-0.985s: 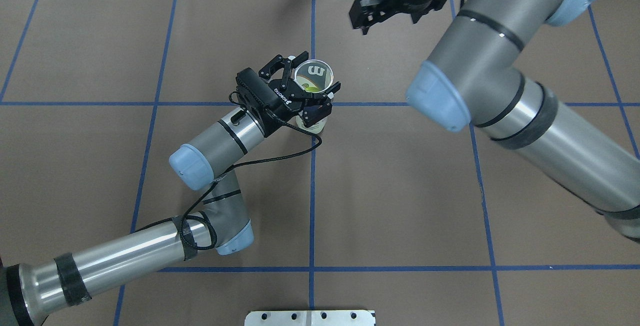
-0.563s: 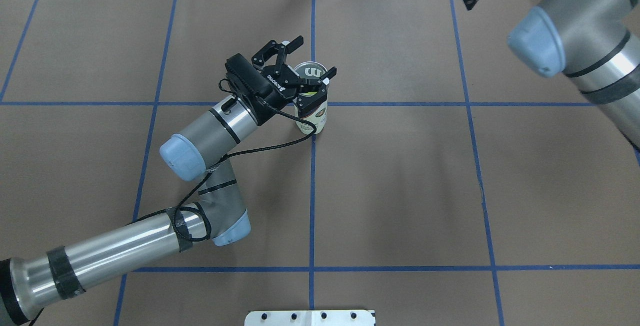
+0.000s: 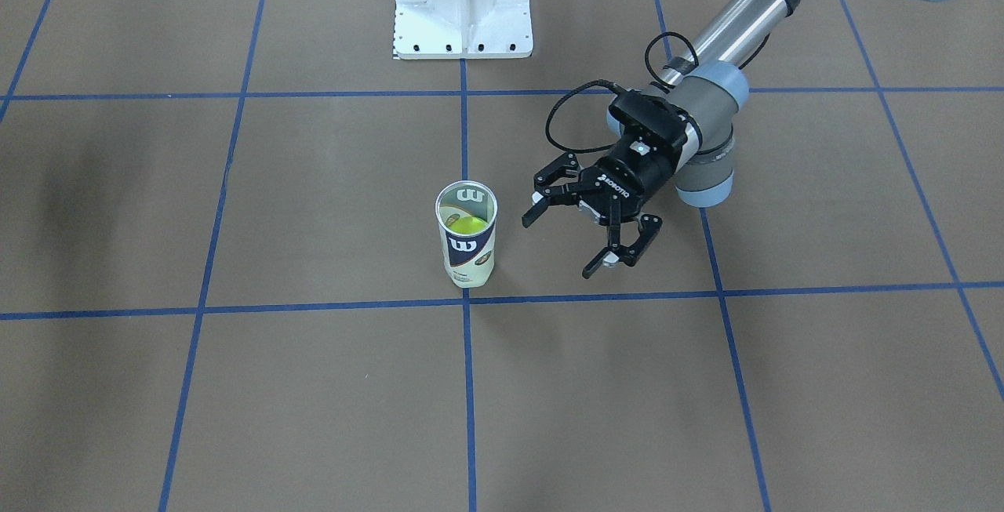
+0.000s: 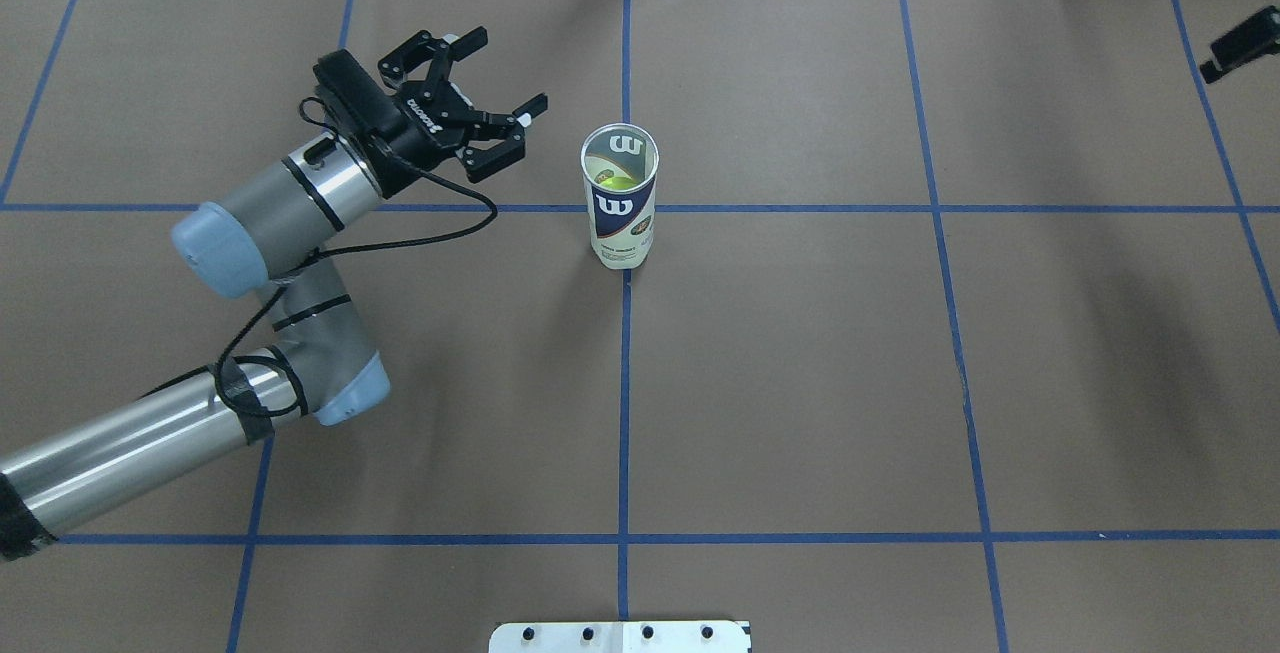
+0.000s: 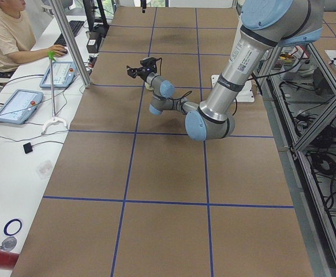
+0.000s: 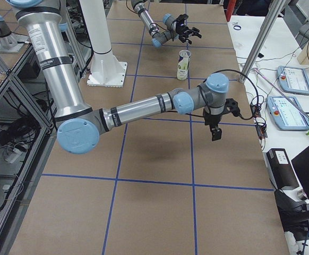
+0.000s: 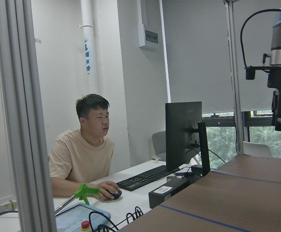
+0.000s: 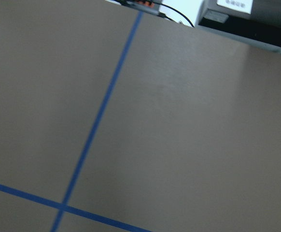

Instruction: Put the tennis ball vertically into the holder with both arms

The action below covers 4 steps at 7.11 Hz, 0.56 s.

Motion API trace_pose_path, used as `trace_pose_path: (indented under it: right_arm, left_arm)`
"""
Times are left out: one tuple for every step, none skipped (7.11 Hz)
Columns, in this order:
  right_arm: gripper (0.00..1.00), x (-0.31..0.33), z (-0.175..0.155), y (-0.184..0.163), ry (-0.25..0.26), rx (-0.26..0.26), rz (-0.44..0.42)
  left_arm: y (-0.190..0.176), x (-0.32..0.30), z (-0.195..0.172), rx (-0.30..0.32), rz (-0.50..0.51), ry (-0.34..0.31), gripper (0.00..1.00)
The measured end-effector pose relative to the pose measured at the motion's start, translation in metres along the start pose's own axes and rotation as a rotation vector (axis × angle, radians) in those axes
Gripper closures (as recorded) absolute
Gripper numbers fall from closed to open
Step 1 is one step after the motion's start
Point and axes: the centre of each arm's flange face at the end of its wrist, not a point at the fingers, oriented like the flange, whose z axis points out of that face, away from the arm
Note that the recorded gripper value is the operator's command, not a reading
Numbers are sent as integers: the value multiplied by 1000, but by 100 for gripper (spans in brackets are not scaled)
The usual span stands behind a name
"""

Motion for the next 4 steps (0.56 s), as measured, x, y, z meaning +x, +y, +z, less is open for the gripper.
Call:
trace_pose_path:
  right_arm:
    - [0, 48, 12, 46, 13, -5, 35]
    - [0, 78, 22, 84, 28, 3, 62]
    - [0, 96, 28, 109, 50, 4, 88]
    - [0, 105, 30, 122, 60, 4, 104]
  left_arm:
    - [3, -32, -15, -37, 28, 0, 1]
    - [1, -70, -28, -92, 57, 4, 1]
    - [-7, -112, -44, -168, 84, 17, 1]
    - [-20, -153, -59, -258, 103, 17, 1]
